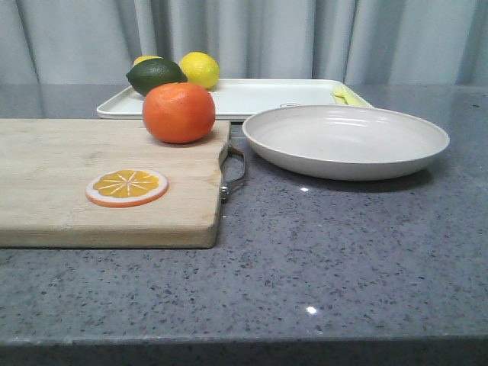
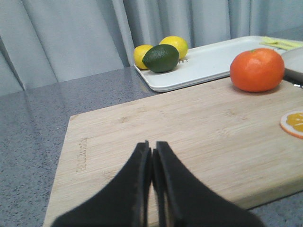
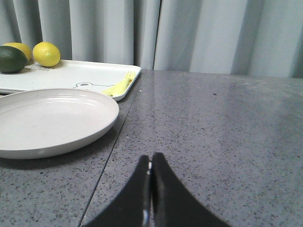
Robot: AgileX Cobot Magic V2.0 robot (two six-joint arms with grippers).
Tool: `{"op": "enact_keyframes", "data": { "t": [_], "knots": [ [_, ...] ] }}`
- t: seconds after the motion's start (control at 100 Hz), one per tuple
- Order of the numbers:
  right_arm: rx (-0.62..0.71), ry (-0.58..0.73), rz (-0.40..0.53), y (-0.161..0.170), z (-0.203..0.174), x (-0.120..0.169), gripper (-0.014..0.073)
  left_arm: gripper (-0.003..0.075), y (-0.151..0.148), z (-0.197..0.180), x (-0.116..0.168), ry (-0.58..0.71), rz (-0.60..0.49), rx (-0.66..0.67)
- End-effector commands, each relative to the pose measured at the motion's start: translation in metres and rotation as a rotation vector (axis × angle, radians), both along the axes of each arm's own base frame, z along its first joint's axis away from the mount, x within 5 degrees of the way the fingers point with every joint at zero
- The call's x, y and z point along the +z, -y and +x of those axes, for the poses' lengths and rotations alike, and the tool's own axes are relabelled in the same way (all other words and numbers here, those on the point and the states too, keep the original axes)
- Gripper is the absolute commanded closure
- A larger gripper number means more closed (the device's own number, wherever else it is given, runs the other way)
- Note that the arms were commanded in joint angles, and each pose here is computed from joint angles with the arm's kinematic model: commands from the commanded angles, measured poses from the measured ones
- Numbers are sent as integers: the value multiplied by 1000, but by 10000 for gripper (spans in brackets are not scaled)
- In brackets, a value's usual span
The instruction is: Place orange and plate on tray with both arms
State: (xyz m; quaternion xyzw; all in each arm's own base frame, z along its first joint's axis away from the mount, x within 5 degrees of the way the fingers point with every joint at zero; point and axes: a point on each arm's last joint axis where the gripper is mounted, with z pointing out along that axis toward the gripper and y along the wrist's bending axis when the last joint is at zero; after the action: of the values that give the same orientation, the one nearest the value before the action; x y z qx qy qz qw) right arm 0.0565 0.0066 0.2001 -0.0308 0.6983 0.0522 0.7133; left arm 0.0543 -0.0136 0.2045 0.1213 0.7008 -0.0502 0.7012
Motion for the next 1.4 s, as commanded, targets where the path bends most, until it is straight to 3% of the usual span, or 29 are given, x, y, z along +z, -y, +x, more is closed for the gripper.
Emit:
{"op": "enact_keyframes", "data": {
  "t": [0.0,0.19,0.73,0.89,1.26,1.39],
  "knots": [
    [-5,133,7,1,-5,23,662,739,-2,-5,21,131,-126,-2],
    [1,79,45,1,-13,56,662,739,-2,-11,52,133,-178,-20],
    [37,-256,67,-5,6,154,662,739,12,11,146,-152,-161,-86],
    [45,-290,82,-8,19,158,662,739,16,23,161,-177,-175,-94],
    [60,-308,112,-10,21,157,659,738,18,29,160,-197,-184,-99],
    [62,-327,104,-10,21,155,550,696,18,28,159,-186,-119,-108]
  ]
}}
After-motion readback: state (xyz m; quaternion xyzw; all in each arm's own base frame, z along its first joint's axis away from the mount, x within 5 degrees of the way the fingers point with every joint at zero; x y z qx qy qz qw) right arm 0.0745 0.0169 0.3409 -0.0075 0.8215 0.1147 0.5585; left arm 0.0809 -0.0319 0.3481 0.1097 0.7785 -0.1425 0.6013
